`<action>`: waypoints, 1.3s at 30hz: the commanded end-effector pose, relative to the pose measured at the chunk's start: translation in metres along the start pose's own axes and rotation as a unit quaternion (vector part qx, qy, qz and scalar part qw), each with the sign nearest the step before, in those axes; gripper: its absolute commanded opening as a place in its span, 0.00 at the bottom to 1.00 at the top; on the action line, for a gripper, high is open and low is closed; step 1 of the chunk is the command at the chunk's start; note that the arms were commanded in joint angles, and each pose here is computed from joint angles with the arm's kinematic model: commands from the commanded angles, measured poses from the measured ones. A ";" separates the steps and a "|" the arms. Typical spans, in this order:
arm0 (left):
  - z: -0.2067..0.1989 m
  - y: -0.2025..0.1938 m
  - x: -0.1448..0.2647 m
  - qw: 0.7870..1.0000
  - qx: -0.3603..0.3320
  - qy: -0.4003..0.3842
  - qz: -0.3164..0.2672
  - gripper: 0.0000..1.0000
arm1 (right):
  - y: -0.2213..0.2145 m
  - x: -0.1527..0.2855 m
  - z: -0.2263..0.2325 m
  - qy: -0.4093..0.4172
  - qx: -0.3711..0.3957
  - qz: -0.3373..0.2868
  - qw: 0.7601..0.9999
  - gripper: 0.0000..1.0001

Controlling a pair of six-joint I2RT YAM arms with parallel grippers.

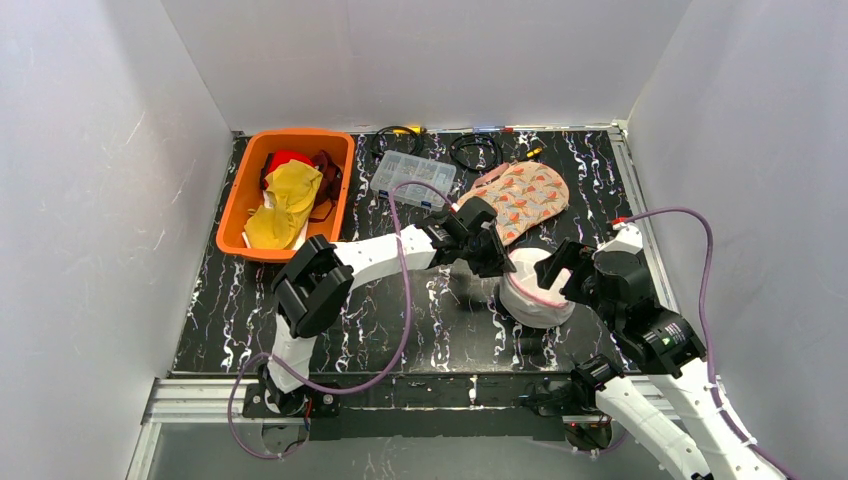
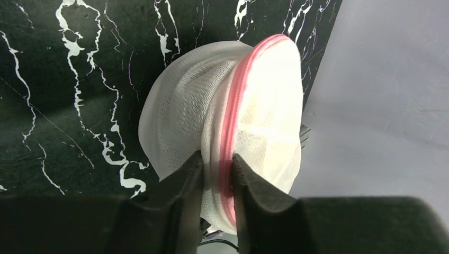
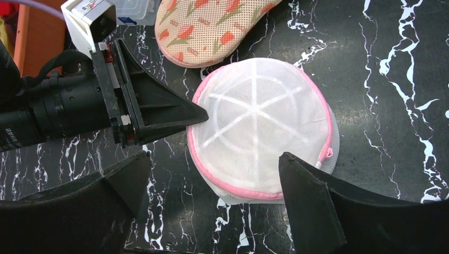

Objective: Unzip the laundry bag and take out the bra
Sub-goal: Move the laundry bag to the center of the board.

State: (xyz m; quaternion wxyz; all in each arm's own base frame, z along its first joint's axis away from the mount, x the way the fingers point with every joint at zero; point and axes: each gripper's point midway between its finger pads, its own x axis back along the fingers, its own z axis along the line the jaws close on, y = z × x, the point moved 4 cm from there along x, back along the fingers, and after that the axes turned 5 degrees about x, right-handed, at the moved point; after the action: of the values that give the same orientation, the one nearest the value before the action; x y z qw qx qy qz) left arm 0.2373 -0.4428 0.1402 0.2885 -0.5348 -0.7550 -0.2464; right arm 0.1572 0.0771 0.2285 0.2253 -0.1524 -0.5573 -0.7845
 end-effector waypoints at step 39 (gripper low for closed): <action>0.184 0.006 0.236 0.944 -0.012 0.008 -0.331 0.43 | -0.054 -0.058 0.104 0.297 -0.083 0.090 0.947 0.99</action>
State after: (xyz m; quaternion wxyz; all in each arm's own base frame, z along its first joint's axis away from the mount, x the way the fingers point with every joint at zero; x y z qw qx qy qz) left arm 0.1500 -0.1709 0.1608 0.1792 -0.2699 -0.8978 -0.2984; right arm 0.1810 0.1877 0.1714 0.4367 -0.0269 -0.3985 -0.8061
